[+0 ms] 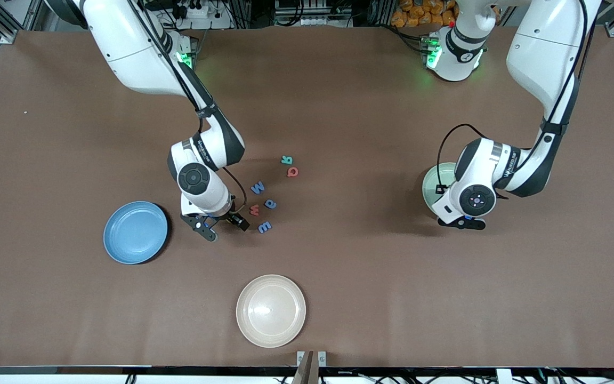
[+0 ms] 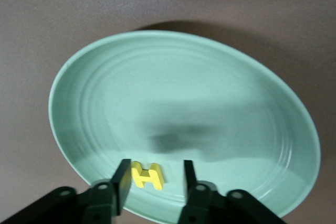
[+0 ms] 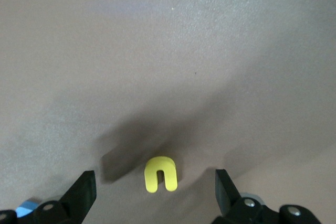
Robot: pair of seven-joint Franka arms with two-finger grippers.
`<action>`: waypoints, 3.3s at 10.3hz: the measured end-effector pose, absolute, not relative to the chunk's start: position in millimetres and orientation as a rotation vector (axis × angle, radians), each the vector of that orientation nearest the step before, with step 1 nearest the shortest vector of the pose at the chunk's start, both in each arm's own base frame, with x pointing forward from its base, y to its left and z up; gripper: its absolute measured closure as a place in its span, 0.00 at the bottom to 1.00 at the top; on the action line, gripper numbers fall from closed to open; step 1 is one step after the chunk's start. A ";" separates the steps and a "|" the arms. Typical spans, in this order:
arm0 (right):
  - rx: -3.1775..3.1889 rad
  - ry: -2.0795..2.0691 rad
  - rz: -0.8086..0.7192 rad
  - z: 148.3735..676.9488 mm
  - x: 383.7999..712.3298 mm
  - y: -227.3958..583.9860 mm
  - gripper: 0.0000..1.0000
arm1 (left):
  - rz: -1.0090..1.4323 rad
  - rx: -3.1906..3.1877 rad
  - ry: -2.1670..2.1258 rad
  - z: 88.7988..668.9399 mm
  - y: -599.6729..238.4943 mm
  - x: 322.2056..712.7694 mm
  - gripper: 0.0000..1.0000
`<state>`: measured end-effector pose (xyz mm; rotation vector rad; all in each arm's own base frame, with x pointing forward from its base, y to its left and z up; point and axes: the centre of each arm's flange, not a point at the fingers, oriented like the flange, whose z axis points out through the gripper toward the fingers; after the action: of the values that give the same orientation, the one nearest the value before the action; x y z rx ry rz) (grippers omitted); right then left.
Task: Sort upper and lower case letters into plates
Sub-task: 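Drop the H on the green plate while the right gripper grasps the u, then drop the u on the blue plate while the left gripper reaches the teal R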
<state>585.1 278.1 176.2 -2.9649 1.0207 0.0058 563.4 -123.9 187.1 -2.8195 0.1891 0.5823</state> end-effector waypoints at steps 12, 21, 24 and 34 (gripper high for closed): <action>-2.976 0.966 -0.012 178.4 579.6 271.8 0.73 | 0.375 -2.945 -0.375 254.7 -348.3 528.4 0.00; -3.092 0.592 0.007 264.8 650.1 62.5 0.74 | 0.376 -2.931 -0.922 233.5 -495.6 469.0 0.00; -3.137 0.513 0.043 262.3 650.1 22.2 0.49 | 0.323 -2.857 -1.245 224.6 -550.5 422.1 0.00; -3.152 0.461 0.124 255.9 643.2 43.2 0.00 | 0.122 -2.714 -1.584 161.2 -601.5 373.3 0.00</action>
<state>643.2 43.2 255.9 -3.1522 0.4611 0.1241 373.3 -601.5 161.2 -2.7144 -1.5838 0.1219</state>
